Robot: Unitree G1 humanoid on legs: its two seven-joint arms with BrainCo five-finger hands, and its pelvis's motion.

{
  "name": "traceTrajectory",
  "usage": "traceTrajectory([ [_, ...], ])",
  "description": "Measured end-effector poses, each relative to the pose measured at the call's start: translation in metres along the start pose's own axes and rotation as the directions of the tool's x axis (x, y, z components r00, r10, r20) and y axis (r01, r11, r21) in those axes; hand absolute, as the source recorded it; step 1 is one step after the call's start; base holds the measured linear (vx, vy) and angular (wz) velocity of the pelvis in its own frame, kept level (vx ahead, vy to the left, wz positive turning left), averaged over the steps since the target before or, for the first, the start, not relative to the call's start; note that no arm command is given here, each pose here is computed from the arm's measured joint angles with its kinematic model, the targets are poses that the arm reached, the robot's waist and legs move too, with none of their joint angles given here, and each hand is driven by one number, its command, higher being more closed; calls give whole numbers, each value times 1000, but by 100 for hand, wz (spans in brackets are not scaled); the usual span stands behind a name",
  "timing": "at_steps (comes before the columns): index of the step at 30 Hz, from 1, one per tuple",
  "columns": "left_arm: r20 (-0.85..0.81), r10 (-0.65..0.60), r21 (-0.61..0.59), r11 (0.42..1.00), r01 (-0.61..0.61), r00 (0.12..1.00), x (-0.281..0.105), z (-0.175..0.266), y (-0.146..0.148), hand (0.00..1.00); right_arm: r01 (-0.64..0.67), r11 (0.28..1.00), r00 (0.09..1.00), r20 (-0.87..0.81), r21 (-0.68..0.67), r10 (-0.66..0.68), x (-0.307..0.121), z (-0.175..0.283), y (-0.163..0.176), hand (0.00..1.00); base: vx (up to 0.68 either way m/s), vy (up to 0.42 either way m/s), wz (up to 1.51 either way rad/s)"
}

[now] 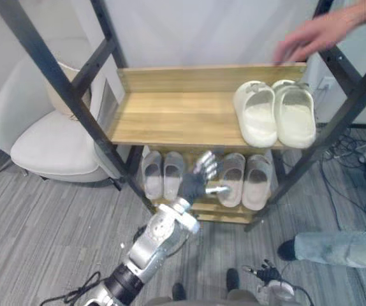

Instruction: Organize the slippers on the shoe rack

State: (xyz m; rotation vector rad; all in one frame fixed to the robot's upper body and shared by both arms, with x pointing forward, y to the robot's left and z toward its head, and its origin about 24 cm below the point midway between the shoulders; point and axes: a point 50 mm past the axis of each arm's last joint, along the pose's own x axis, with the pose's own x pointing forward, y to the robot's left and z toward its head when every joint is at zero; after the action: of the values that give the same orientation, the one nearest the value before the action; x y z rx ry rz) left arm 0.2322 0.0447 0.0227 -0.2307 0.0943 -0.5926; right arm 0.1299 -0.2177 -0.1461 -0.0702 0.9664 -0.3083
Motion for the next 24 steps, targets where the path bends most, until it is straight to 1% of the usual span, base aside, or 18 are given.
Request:
traceTrajectory([
  [1,-23,10,7,1000,-10,1000,-1,-6,2,0,-1,1000,1000,0,0,1,0,0,1,0,-1,-26,3],
  [3,-215,103,107,991,-82,971,-15,-47,22,0,-3,1000,1000,-3,-1,3,-1,-1,2,0,4,-24,8],
  [5,-286,162,127,983,-131,944,-24,-63,34,0,-5,1000,1000,-5,1,5,-1,-2,4,0,2,-9,3],
  [6,-378,270,182,960,-214,886,-41,-83,53,0,-9,1000,1000,-12,0,9,-2,-5,8,0,14,-27,-3],
  [7,-417,326,201,943,-264,849,-51,-92,63,0,-13,1000,1000,-15,3,13,-3,-6,10,0,17,-30,-4],
  [9,-465,391,224,920,-321,794,-63,-103,75,0,-17,1000,1000,-18,5,17,-3,-7,12,0,8,-16,-5],
  [10,-528,467,267,884,-384,710,-81,-117,86,0,-15,1000,1000,-26,6,16,-3,-9,13,0,-8,-9,-11],
  [11,-553,498,284,866,-411,668,-90,-123,92,0,-14,1000,999,-32,6,15,-4,-10,13,0,-15,-10,-13],
  [13,-614,544,337,836,-433,572,-112,-136,100,0,-8,1000,999,-53,-1,8,-4,-14,13,0,-39,-7,-10],
  [14,-626,552,347,830,-436,552,-116,-138,102,0,-8,1000,999,-54,1,8,-4,-14,13,0,-48,-14,-7],
  [15,-653,569,373,816,-442,499,-127,-144,103,0,-4,1000,998,-60,3,5,-4,-16,13,0,-20,-9,-4],
  [16,-660,573,378,812,-445,485,-130,-146,104,0,-4,1000,998,-64,4,4,-5,-18,13,0,-34,-17,-7],
  [18,-679,599,424,792,-440,424,-145,-152,105,0,-3,1000,997,-72,8,4,-5,-19,15,0,-36,-21,-6],
  [21,-687,610,448,784,-430,396,-153,-155,104,0,9,999,996,-86,36,-6,-5,-21,15,0,-30,-21,-16],
  [24,-681,628,455,766,-454,376,-155,-154,105,0,14,999,995,-102,35,-10,-5,-24,14,0,-7,-17,-7],
])
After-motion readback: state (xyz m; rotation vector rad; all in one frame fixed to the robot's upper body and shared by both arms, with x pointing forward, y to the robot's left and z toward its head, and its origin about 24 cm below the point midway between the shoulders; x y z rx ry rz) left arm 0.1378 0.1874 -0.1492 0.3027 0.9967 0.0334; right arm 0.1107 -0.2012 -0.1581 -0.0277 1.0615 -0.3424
